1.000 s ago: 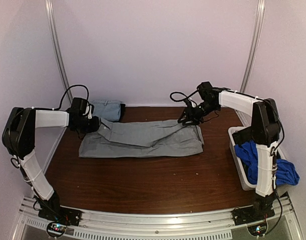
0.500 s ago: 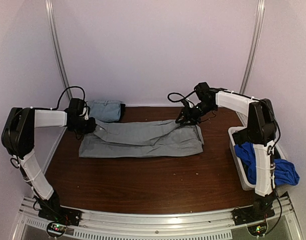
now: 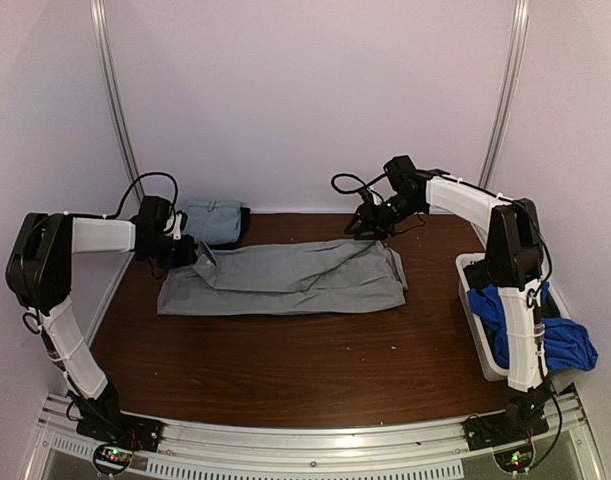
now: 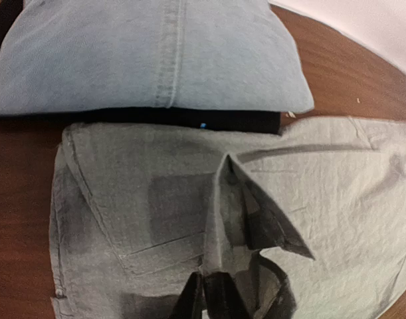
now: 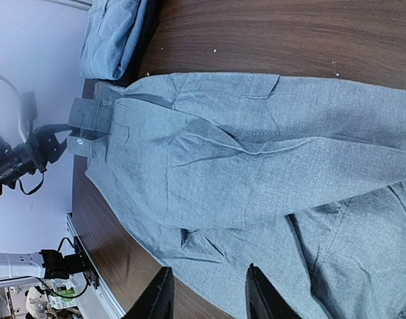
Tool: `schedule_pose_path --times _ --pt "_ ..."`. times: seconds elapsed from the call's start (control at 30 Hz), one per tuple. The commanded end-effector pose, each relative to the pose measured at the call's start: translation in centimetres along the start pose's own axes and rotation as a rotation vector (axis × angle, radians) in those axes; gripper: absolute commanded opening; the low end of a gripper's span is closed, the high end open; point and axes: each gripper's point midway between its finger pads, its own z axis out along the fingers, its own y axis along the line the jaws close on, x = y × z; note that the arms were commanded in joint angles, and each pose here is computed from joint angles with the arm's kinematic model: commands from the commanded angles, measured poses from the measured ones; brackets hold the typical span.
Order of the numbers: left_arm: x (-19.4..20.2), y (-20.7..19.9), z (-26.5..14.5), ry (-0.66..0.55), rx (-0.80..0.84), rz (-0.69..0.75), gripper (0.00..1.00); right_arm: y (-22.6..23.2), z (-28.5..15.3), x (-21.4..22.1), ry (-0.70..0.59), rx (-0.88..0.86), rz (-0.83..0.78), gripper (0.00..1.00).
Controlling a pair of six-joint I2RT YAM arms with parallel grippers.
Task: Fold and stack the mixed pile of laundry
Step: Smooth out the rectangle-folded shirt at the center of the board.
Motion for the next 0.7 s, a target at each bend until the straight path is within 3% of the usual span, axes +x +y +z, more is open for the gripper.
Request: schedule_pose_path --times 0.0,0.13,0.3,0.47,0.67 --pt "-1.5 0.4 -0.5 -0.026 -0.022 0.011 0.22 0.5 1.0 -0.2 0.006 -0.007 0.001 0.39" --pt "-2.4 1.0 -2.0 -0.072 -0.064 -0.005 0.5 0.9 2.0 -0.7 0.005 -0.014 -0.005 0.41" --pt "-4.2 0.5 -3.3 -0.11 -0.018 0.026 0.66 1.2 4.1 -0.9 0.011 -0.025 -0.008 0.43" --pt "-4.2 -0.2 -2.8 -0.071 0.015 0.084 0.69 -0.7 7.1 0.9 0.064 0.01 0.01 0.43" --pt "-1.8 0.1 -0.5 0.046 0.027 0.094 0.69 -6.4 8.4 4.1 0.144 0.191 0.081 0.42"
